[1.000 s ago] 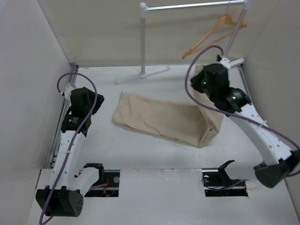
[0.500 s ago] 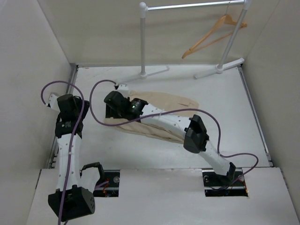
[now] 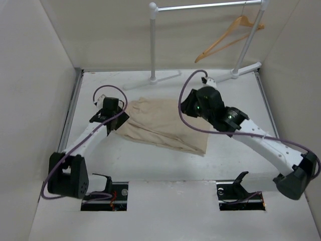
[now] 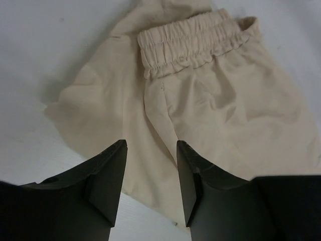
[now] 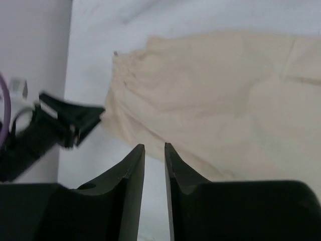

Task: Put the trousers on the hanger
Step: Fold the trousers at the center of the board.

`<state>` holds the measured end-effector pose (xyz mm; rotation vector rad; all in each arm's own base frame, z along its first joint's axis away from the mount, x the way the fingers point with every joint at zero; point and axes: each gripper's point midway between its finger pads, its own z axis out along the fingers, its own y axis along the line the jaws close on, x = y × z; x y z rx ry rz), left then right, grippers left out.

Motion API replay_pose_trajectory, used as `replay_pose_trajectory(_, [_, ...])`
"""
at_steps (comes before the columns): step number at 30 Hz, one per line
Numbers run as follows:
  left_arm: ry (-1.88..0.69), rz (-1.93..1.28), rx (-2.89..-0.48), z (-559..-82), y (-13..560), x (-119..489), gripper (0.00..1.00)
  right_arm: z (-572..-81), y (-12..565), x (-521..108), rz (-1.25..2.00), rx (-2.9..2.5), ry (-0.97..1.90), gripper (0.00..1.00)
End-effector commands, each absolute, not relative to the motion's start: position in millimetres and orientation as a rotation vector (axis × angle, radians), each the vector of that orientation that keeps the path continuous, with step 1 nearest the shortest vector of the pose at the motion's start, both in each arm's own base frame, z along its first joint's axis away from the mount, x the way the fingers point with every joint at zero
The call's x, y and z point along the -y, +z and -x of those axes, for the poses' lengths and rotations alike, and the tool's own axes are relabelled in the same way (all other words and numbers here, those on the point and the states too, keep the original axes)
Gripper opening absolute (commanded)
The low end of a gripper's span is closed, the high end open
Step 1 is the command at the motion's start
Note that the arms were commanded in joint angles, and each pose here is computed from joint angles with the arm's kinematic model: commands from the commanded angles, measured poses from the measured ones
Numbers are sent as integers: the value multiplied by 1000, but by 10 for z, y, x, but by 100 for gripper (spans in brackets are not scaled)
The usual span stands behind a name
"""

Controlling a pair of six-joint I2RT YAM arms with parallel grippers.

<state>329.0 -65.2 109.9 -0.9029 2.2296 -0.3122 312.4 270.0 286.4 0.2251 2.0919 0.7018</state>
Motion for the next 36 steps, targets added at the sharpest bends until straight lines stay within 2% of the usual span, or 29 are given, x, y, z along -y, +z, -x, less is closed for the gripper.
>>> replay_pose_trajectory(1, [-318, 866, -2197, -3588, 1012, 740, 41, -2736, 2202, -2660, -144, -2228, 708, 30])
replay_pose_trajectory(8, [-331, 882, -2194, -4021, 873, 762, 38, -2328, 1617, -2284, -214, -2326, 690, 49])
replay_pose_trajectory(21, [-345, 882, -2198, -4119, 720, 807, 36, -2178, 1283, -2162, -261, -2383, 693, 51])
replay_pose_trajectory(22, [-340, 889, -2201, -4144, 694, 792, 33, -2179, 1279, -2151, -263, -2383, 693, 51])
replay_pose_trajectory(25, [-339, 898, -2200, -4200, 674, 790, 16, -2208, 1271, -2062, -288, -2373, 685, 54])
replay_pose_trajectory(27, [-355, 897, -2169, -4207, 790, 806, 7, -2235, 1232, -1955, -317, -2367, 665, 55])
replay_pose_trajectory(30, [-374, 886, -2096, -4148, 1128, 797, 3, -2260, 1153, -1780, -372, -2357, 643, 57])
replay_pose_trajectory(36, [-471, 838, -1950, -3920, 1900, 844, 2, -2322, 972, -1511, -469, -2352, 628, 69])
